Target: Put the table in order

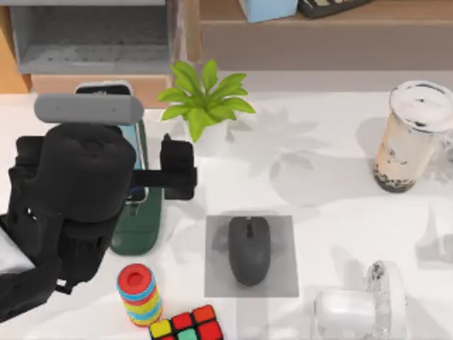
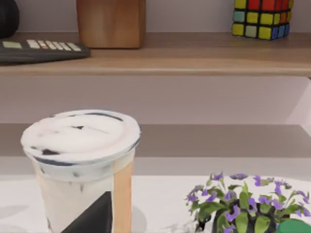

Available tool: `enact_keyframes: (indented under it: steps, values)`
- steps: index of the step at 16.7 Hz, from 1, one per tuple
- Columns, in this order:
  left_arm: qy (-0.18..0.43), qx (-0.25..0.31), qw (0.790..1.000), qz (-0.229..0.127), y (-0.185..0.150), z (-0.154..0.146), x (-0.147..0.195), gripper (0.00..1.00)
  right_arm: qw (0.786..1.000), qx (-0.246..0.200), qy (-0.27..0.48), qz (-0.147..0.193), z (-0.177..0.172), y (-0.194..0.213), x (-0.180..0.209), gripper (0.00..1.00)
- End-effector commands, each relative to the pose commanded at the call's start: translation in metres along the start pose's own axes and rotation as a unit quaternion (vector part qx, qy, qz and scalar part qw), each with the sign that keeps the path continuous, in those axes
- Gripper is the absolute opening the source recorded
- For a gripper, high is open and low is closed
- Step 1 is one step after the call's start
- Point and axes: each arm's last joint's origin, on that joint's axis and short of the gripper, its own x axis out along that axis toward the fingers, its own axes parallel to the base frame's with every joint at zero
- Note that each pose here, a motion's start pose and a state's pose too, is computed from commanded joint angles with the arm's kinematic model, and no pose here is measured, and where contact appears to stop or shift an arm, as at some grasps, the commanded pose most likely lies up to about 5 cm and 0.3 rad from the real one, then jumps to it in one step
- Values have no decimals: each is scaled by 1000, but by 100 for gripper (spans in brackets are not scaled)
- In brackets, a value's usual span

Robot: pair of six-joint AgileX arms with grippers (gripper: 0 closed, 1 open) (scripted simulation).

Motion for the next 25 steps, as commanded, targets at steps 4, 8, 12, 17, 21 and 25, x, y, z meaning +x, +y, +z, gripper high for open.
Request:
enact_keyframes:
  steps: [4, 8, 12, 17, 21, 25]
  values:
    - [19, -10, 999, 34, 8, -6, 1, 100, 1000, 0, 0, 0, 0, 0, 0, 100]
    - [19, -9, 999, 31, 7, -6, 1, 100, 1000, 0, 0, 0, 0, 0, 0, 100]
    - [6, -22, 999, 25, 26, -4, -6, 100, 1000, 0, 0, 0, 0, 0, 0, 100]
    - [-28, -43, 999, 17, 75, -16, -23, 100, 1000, 0, 0, 0, 0, 0, 0, 100]
    - [-83, -51, 995, 14, 111, -40, -41, 100, 1000, 0, 0, 0, 0, 0, 0, 100]
    - [-153, -35, 987, 22, 133, -68, -51, 100, 1000, 0, 0, 0, 0, 0, 0, 100]
